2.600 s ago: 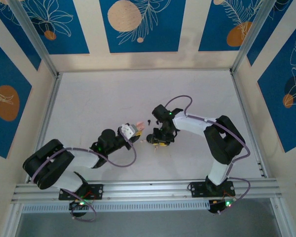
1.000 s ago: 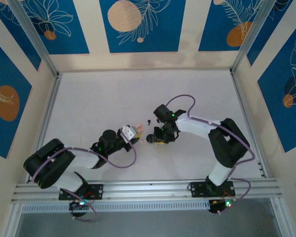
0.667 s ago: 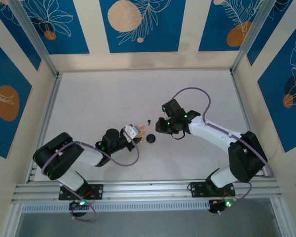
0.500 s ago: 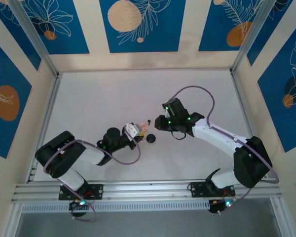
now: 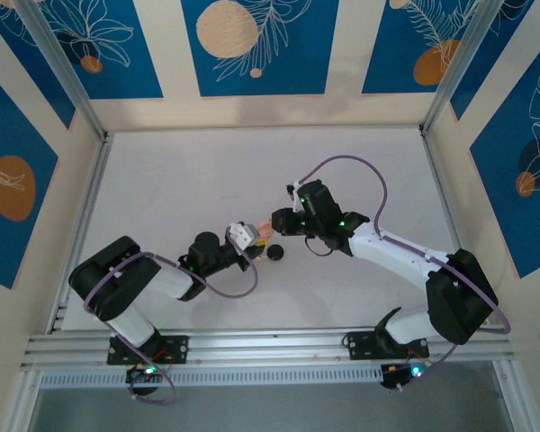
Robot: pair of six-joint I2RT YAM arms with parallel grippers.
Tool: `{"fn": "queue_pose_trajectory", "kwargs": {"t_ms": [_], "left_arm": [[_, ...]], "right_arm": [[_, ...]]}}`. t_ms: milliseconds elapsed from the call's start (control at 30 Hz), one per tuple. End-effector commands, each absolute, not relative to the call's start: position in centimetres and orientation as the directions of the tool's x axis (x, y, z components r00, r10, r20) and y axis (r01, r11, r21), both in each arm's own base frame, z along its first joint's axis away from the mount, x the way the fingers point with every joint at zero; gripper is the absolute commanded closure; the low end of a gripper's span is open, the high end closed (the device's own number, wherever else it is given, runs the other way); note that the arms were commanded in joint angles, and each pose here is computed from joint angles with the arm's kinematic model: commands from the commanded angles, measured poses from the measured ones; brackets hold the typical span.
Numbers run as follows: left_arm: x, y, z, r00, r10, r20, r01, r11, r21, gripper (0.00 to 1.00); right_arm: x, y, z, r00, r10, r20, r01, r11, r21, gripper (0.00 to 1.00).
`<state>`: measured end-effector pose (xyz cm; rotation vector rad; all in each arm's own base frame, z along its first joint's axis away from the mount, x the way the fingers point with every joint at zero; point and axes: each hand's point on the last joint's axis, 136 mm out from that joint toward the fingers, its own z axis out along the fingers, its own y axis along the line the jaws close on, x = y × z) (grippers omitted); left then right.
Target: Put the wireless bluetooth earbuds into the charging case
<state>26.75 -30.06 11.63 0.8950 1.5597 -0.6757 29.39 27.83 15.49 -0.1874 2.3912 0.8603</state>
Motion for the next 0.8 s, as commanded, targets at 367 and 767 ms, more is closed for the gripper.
{"fn": "queue_pose_trajectory", "kwargs": {"t_ms": [367,767], "left_arm": [[26.7,-30.8,14.8,0.001,0.076,-0.997,0.844,0.535,0.041,0.89],[26.8,-30.7,15.4,0.016,0.06,-0.998,0.837,0.546,0.046,0.89]], "right_arm": [[28.4,28.6,16.2,-0.801,0.031,-0.598,-0.374,0.754,0.54,0.79],[27.3,29.0,15.7,-0.809,-0.017,-0.588,-0.4,0.748,0.529,0.79]]}}
